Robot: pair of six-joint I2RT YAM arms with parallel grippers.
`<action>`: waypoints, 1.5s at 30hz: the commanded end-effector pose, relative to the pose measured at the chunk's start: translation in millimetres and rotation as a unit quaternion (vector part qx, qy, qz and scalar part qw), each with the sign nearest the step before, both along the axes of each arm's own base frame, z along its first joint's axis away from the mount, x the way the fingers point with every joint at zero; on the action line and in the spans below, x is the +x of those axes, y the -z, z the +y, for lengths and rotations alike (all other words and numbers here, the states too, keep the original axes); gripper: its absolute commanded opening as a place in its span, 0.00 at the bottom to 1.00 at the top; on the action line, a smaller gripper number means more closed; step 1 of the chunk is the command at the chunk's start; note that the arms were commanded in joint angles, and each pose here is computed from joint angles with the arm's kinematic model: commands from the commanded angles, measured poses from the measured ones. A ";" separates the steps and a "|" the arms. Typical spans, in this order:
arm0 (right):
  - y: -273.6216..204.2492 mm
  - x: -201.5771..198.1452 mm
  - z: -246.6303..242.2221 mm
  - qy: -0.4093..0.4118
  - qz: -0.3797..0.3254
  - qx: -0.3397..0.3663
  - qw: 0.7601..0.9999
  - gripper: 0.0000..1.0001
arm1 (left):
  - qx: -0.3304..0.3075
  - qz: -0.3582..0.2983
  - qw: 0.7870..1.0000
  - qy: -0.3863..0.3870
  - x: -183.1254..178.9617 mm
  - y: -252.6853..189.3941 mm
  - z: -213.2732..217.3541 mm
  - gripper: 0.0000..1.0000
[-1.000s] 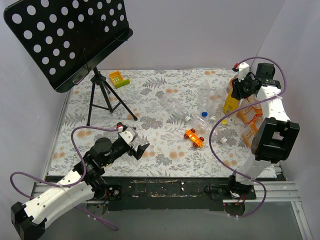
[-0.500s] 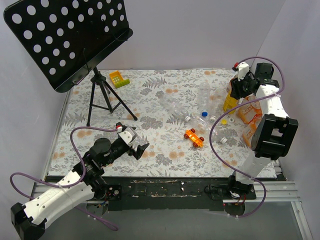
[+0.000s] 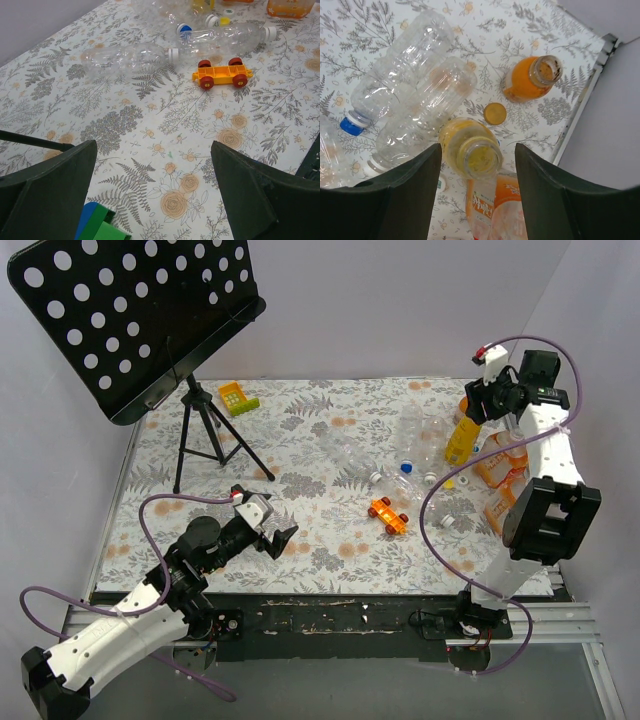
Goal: Unscrew the bottle caps
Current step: Place the plastic bottle at the corner of the board, then reset both arms
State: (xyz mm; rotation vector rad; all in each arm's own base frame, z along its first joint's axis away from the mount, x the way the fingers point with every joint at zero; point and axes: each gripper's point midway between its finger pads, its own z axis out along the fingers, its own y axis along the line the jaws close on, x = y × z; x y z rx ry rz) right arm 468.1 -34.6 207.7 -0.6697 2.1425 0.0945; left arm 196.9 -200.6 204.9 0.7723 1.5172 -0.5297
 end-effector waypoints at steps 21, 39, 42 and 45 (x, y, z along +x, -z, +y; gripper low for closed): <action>-189.2 -106.8 66.7 -0.096 -0.199 0.065 0.973 0.82 | -0.140 0.114 0.983 -0.013 6.6 -74.3 -26.0 0.98; -201.1 -177.5 91.3 0.020 -0.194 0.271 0.943 0.98 | -0.236 0.159 0.959 -0.024 -3.8 -174.2 -19.8 0.98; -201.8 -178.1 82.1 0.053 -0.201 0.264 0.942 0.98 | -0.237 0.153 0.959 -0.024 -5.1 -179.2 -17.5 0.98; -203.6 -182.3 80.2 0.061 -0.212 0.262 0.939 0.98 | -0.235 0.150 0.960 -0.024 -5.9 -181.5 -16.0 0.98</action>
